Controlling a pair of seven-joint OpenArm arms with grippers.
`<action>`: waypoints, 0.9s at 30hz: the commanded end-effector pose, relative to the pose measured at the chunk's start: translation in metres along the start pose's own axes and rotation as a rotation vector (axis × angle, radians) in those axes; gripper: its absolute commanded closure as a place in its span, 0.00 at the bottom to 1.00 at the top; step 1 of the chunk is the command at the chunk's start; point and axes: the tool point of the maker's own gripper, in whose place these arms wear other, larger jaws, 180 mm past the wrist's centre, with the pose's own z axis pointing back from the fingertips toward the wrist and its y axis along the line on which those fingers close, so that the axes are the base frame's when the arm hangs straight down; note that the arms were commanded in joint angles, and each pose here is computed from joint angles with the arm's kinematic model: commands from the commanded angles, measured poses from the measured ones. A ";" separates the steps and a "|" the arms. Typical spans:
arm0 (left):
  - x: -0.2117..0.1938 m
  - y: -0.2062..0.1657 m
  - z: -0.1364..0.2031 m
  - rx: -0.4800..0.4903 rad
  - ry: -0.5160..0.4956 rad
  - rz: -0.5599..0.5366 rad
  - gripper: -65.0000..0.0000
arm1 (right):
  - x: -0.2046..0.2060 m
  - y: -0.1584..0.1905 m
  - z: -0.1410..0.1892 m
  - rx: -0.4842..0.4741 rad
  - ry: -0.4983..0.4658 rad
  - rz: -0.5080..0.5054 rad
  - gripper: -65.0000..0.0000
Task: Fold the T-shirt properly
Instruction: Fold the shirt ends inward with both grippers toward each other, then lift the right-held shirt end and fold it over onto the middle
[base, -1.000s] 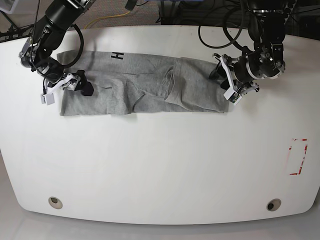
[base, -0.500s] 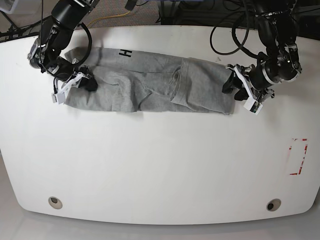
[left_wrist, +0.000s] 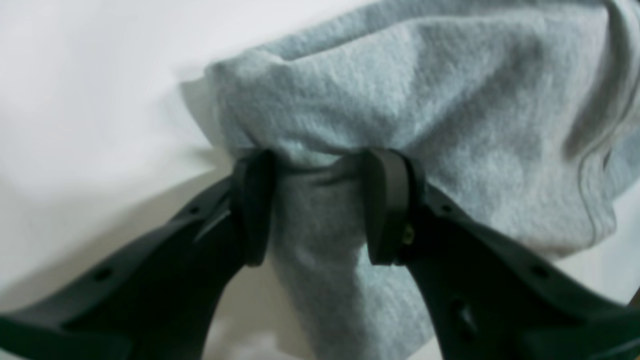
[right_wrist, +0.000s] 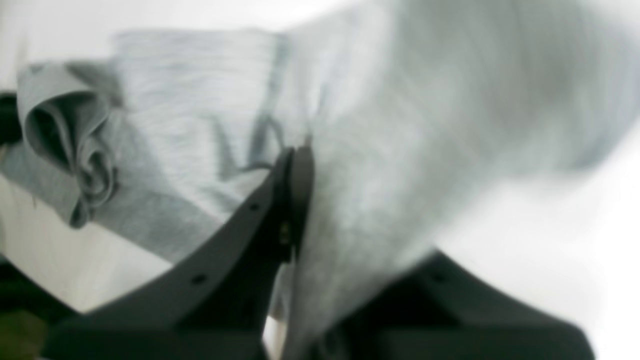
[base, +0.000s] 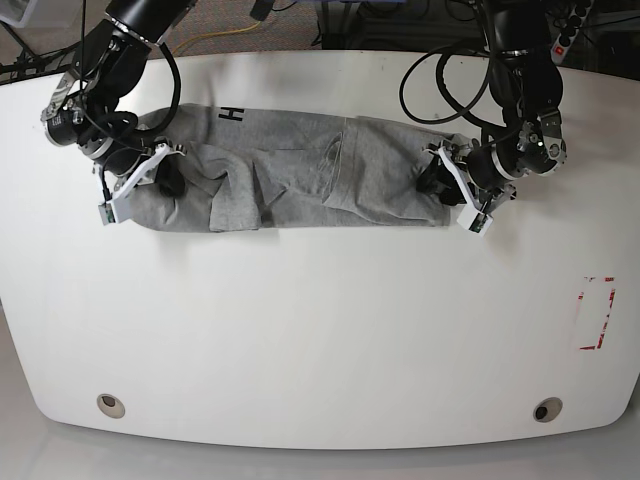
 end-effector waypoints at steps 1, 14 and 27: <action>-0.011 -0.007 0.000 -0.012 0.017 0.005 0.59 | 0.033 0.019 0.008 0.023 -0.103 0.079 0.98; -0.025 -0.022 -0.006 -0.042 0.034 0.045 0.59 | 0.037 0.159 -0.022 0.429 -0.177 0.049 0.98; -0.030 -0.024 -0.006 -0.047 0.041 0.053 0.59 | 0.031 0.235 -0.046 0.664 -0.176 0.042 0.98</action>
